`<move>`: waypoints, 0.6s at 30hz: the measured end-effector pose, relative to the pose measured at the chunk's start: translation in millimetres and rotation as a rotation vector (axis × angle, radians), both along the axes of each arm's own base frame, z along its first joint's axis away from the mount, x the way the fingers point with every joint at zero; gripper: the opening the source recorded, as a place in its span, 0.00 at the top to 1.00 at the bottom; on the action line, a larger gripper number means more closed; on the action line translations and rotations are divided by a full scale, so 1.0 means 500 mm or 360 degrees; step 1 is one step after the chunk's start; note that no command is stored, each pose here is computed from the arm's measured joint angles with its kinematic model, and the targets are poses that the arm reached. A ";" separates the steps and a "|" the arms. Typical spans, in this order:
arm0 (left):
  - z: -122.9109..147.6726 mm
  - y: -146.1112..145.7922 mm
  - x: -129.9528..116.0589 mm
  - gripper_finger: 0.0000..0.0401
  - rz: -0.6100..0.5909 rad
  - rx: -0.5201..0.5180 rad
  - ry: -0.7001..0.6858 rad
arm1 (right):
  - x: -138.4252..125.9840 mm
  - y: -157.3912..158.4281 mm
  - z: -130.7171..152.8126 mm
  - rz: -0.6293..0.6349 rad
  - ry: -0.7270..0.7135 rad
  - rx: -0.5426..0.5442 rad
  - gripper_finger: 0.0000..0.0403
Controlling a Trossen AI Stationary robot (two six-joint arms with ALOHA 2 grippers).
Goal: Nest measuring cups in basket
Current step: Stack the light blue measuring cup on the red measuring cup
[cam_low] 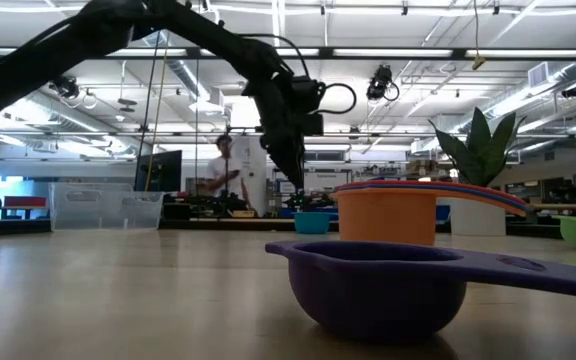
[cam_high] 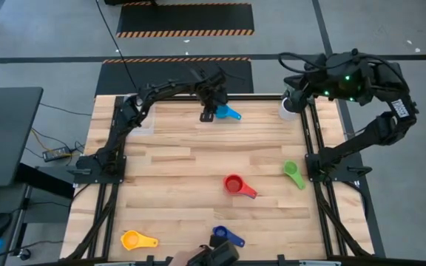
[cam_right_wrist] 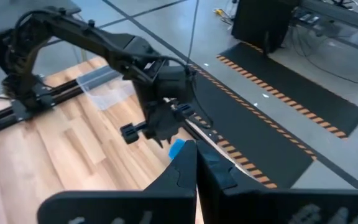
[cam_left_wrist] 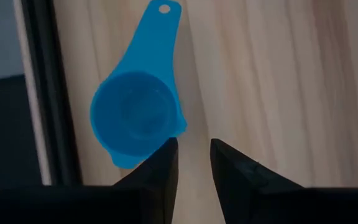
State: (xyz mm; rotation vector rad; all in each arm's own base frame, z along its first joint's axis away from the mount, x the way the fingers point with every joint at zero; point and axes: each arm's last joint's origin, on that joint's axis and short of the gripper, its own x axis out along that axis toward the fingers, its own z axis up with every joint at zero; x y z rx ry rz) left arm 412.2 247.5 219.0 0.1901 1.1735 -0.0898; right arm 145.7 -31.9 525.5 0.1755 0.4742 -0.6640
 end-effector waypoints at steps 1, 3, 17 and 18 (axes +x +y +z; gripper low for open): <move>-0.007 -0.001 0.003 0.75 0.0026 -0.0016 0.0007 | -0.001 -0.002 0.000 -0.0013 0.0001 -0.0001 0.99; -0.018 -0.004 0.011 0.75 0.0048 -0.0033 0.0002 | -0.002 -0.007 0.000 -0.0032 0.0007 -0.0007 0.99; -0.064 -0.010 0.051 0.75 0.0110 0.0044 -0.0047 | -0.006 -0.022 -0.001 -0.0096 0.0044 -0.0035 0.99; -0.064 -0.009 0.051 0.75 0.0113 0.0050 -0.0047 | -0.006 -0.023 -0.001 -0.0096 0.0047 -0.0037 0.99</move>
